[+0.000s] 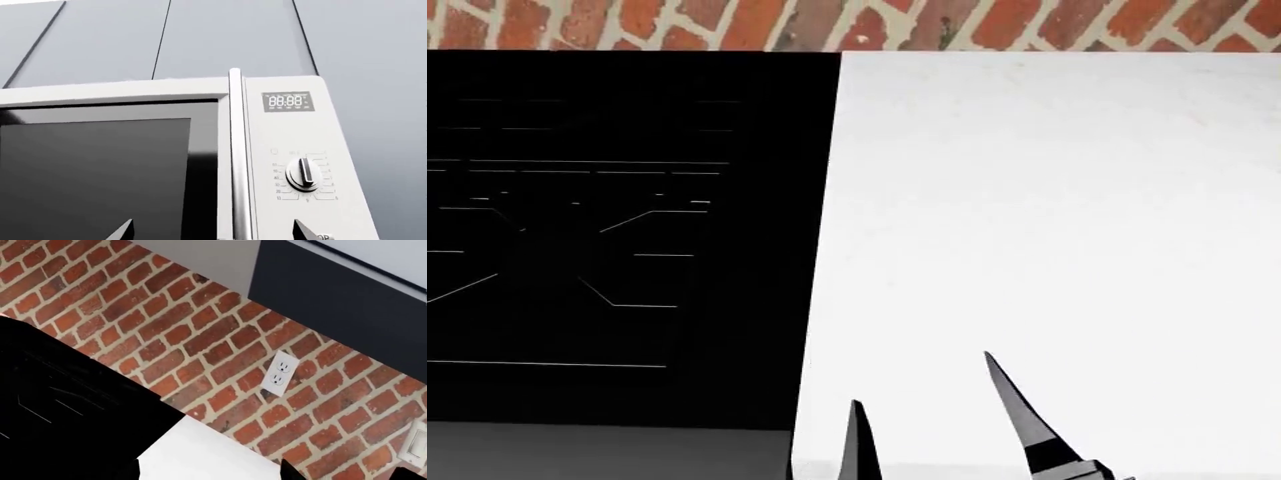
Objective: Open the microwave door
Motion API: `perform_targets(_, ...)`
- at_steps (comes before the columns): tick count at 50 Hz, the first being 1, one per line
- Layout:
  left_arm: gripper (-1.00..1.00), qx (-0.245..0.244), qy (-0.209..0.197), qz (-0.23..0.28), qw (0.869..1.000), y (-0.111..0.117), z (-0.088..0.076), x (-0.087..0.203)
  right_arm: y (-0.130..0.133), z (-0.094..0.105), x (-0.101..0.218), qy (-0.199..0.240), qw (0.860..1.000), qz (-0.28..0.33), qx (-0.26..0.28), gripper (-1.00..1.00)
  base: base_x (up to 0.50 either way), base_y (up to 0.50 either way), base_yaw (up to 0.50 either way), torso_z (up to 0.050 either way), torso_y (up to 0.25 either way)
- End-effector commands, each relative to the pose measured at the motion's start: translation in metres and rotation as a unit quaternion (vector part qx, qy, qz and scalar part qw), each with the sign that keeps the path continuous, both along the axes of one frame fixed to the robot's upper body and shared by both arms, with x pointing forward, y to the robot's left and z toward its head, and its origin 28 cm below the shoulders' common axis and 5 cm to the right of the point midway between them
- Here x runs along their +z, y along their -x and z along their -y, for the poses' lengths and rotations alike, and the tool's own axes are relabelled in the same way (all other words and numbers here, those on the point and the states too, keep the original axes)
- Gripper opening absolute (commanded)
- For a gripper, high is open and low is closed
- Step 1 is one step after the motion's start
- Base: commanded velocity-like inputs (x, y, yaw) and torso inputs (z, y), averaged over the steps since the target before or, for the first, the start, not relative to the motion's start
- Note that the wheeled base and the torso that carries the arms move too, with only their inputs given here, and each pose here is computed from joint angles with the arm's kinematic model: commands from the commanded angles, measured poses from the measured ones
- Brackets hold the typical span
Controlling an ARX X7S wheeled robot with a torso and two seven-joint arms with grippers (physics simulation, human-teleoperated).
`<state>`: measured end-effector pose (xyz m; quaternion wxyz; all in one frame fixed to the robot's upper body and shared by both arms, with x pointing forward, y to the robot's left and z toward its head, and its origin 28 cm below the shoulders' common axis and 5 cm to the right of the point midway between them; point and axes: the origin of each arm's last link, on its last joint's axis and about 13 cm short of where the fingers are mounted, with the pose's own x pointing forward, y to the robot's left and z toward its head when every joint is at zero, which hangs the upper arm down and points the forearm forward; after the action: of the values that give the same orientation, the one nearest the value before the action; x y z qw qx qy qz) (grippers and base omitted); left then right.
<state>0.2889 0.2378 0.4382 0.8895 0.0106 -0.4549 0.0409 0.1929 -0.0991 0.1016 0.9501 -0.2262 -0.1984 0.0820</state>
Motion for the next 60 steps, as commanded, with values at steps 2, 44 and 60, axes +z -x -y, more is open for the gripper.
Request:
perform_targets(2, 1.0, -0.012, -0.016, -0.029, 0.999, -0.026, 0.007, 0.05, -0.001, 0.001, -0.012, 0.001, 1.0, -0.024, 0.003, 1.0, 0.0, 0.0, 0.0, 0.0, 0.0)
perform_targets(44, 1.0, -0.082, -0.022, -0.203, 0.975, -0.088, 0.013, 0.067, -0.003, -0.002, -0.027, 0.007, 0.998, -0.047, 0.032, 1.0, 0.0, 0.0, 0.0, 0.0, 0.0)
perform_targets(60, 1.0, -0.04, -0.009, -0.299, 0.953, -0.097, -0.002, 0.041, -0.004, 0.0, -0.029, 0.005, 0.998, -0.052, 0.027, 1.0, 0.0, 0.0, 0.0, 0.0, 0.0)
